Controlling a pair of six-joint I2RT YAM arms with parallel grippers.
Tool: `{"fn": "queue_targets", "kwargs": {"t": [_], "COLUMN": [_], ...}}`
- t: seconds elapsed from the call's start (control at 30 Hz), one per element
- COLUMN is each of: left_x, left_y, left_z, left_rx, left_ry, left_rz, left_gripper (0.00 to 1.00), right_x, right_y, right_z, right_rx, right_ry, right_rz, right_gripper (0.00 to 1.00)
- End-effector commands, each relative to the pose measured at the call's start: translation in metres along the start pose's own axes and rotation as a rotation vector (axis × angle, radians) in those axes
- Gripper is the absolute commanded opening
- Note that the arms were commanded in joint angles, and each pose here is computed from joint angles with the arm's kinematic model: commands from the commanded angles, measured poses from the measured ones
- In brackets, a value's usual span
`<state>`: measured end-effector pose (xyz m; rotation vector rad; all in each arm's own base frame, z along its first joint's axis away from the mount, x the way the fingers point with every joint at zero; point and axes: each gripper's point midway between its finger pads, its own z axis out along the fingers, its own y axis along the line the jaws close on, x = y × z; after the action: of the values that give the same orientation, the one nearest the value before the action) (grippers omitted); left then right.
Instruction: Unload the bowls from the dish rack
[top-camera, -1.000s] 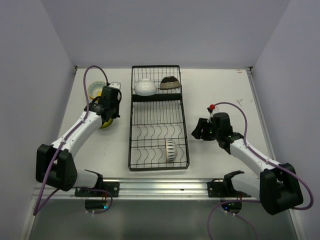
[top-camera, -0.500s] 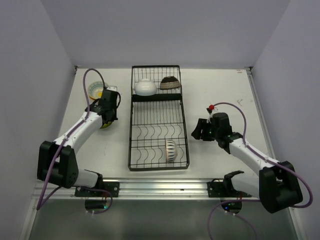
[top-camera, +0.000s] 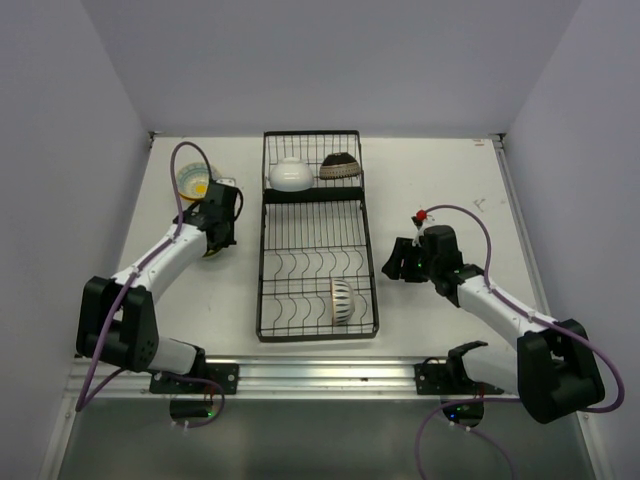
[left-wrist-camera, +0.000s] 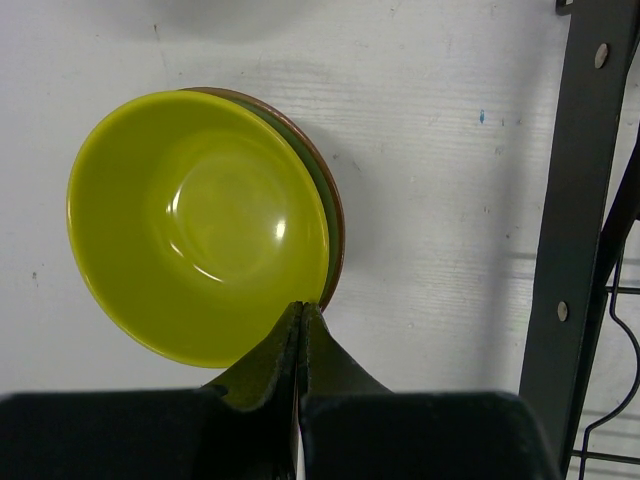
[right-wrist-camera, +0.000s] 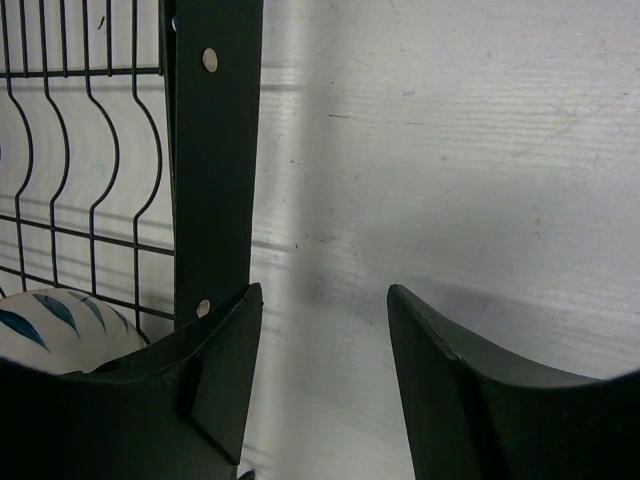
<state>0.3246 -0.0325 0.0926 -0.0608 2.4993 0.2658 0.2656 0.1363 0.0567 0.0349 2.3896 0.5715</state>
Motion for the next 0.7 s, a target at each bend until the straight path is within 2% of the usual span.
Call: {"fn": "queue_targets", "kwargs": {"t": [0.0, 0.13, 0.23, 0.27, 0.3, 0.4, 0.47, 0.53, 0.63, 0.67], "left_x": [-0.029, -0.052, -0.070, -0.077, -0.081, -0.090, -0.092, -0.086, -0.065, -0.039], "left_y": [0.002, 0.001, -0.004, -0.004, -0.010, -0.021, -0.031, -0.057, -0.092, -0.102], "left_z": [-0.010, -0.030, -0.051, -0.063, -0.069, -0.094, -0.109, -0.125, -0.142, -0.135], "left_rx": [0.007, 0.043, 0.107, 0.133, 0.176, 0.281, 0.364, 0.531, 0.780, 0.831], "left_ry": [-0.095, -0.166, -0.236, -0.273, -0.290, -0.319, -0.325, -0.312, -0.284, -0.239], "left_rz": [-0.056, -0.074, -0.090, -0.100, -0.101, -0.107, -0.127, -0.136, -0.173, -0.186], "left_gripper": [0.00, 0.01, 0.22, 0.25, 0.34, 0.42, 0.43, 0.45, 0.46, 0.46], "right_x": [-0.013, -0.013, -0.013, -0.012, -0.012, -0.010, -0.010, -0.010, -0.011, -0.010], "right_y": [0.008, 0.008, 0.008, 0.008, 0.008, 0.008, 0.007, 0.007, 0.008, 0.007], "right_z": [0.002, 0.002, 0.002, 0.002, 0.001, 0.002, 0.002, 0.001, 0.001, 0.001], "right_rx": [-0.029, -0.027, -0.028, -0.027, -0.027, -0.027, -0.024, -0.025, -0.024, -0.024], "right_ry": [-0.041, -0.042, -0.040, -0.038, -0.038, -0.035, -0.035, -0.033, -0.036, -0.035], "right_rz": [-0.017, -0.018, -0.019, -0.019, -0.019, -0.016, -0.015, -0.015, -0.015, -0.013], "right_gripper": [0.57, 0.57, 0.57, 0.57, 0.57, 0.57, 0.57, 0.57, 0.57, 0.57]}}
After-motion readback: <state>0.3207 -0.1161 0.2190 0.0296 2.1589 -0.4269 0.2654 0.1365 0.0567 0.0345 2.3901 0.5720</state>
